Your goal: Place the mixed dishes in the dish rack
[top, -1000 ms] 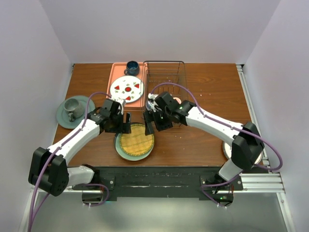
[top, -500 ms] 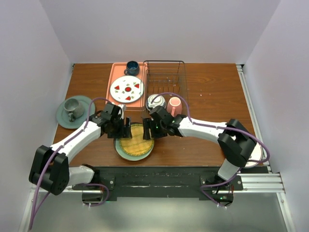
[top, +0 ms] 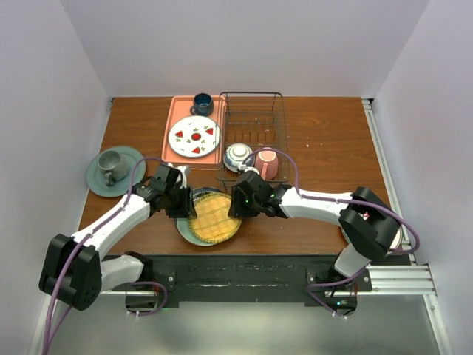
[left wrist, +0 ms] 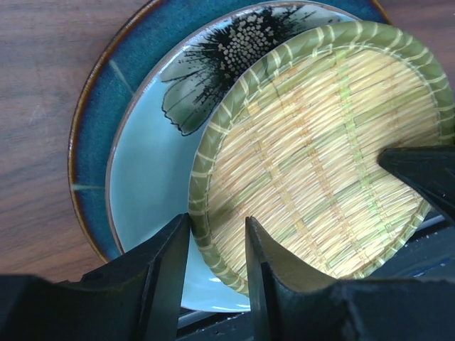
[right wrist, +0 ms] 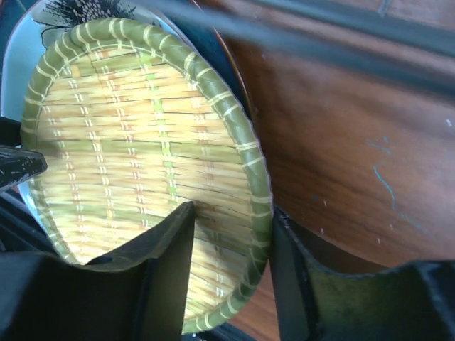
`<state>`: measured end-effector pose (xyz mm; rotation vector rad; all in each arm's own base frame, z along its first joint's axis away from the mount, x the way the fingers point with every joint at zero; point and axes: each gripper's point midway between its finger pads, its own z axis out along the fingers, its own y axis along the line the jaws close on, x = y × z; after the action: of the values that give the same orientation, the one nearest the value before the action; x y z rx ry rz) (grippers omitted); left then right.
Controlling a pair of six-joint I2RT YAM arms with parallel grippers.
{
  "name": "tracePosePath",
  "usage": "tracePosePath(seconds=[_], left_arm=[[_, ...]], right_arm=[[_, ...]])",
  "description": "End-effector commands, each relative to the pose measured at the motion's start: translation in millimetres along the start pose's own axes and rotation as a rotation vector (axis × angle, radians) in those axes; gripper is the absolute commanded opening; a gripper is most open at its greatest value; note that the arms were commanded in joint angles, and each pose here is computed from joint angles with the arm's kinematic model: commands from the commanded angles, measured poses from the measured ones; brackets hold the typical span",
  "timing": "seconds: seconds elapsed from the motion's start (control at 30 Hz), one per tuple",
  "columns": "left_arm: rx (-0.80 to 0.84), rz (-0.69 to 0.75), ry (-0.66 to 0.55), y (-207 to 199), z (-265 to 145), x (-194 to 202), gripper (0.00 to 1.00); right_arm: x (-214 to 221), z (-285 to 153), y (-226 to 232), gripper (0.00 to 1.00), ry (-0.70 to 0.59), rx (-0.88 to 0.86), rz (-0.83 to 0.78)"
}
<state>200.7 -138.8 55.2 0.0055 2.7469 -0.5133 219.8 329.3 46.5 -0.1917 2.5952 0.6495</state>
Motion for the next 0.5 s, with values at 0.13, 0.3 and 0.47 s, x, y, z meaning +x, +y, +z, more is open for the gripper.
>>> tracePosePath(seconds=[0.13, 0.3, 0.47], left_arm=[[0.089, -0.003, -0.048, -18.2, -10.9, -7.1, 0.44], [0.078, 0.001, -0.078, -18.2, -15.6, -14.0, 0.55], [0.085, 0.025, -0.155, -25.7, -29.3, -35.2, 0.66]], right_arm=[[23.0, -24.1, -34.9, 0.06, 0.039, 0.119, 0.03], [15.6, -39.1, -33.3, 0.0, 0.019, 0.13, 0.035], [0.1, -60.0, -18.3, 0.0, -0.016, 0.081, 0.011]])
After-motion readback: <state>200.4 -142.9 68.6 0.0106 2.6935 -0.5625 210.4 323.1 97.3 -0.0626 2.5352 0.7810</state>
